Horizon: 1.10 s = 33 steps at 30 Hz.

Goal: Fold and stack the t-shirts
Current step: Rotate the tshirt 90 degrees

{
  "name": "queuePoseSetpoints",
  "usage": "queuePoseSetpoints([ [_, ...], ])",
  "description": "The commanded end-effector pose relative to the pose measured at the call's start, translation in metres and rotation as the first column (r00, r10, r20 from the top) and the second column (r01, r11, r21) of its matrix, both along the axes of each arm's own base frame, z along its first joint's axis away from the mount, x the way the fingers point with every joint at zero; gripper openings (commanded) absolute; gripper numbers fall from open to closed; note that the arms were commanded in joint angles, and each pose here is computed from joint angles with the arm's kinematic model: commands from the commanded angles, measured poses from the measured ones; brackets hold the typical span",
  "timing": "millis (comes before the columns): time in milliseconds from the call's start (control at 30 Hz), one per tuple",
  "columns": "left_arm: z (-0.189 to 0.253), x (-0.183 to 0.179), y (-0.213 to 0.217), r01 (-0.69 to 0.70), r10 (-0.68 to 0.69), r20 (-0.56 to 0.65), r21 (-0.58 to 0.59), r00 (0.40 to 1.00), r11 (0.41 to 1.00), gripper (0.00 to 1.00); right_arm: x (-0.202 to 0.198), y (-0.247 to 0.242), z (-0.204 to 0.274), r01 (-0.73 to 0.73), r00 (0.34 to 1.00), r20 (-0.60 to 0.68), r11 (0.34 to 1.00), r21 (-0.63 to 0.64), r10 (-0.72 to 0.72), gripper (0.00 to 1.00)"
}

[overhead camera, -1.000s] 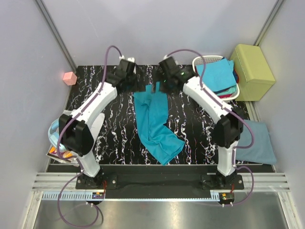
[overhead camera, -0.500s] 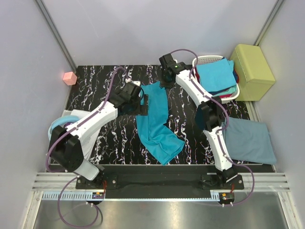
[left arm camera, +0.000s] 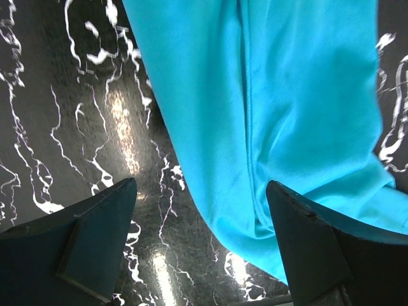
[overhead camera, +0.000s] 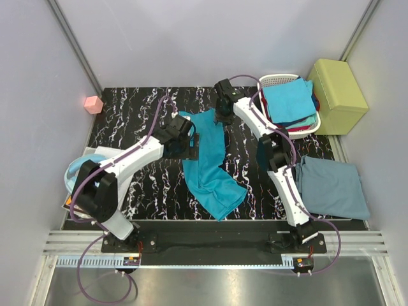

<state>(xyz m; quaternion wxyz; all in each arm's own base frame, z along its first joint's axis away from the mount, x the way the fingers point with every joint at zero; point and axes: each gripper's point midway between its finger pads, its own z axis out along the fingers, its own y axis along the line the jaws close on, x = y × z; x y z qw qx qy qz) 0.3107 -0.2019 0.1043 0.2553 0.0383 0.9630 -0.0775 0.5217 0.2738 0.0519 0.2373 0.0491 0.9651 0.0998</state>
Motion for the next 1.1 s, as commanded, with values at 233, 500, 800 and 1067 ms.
queuePoseSetpoints([
  [233,-0.006,-0.006,-0.001,0.020,-0.020,-0.009,-0.015,1.000,1.000,0.87,0.025,-0.004,-0.013,0.002,1.000,0.021,0.999,0.047,-0.003,0.40],
  [500,-0.012,-0.006,-0.003,0.033,-0.033,-0.032,-0.009,0.999,0.999,0.85,0.027,-0.007,-0.026,0.009,1.000,0.004,0.999,0.045,-0.009,0.10],
  [800,-0.020,-0.008,-0.002,0.050,-0.050,-0.058,0.010,0.997,0.999,0.83,0.056,-0.034,-0.024,0.092,0.994,0.043,0.992,0.086,-0.096,0.00],
  [1067,-0.023,-0.006,-0.005,0.062,-0.061,-0.074,0.016,0.995,0.998,0.82,0.081,-0.073,-0.023,0.175,0.981,0.069,0.979,0.109,-0.183,0.00],
])
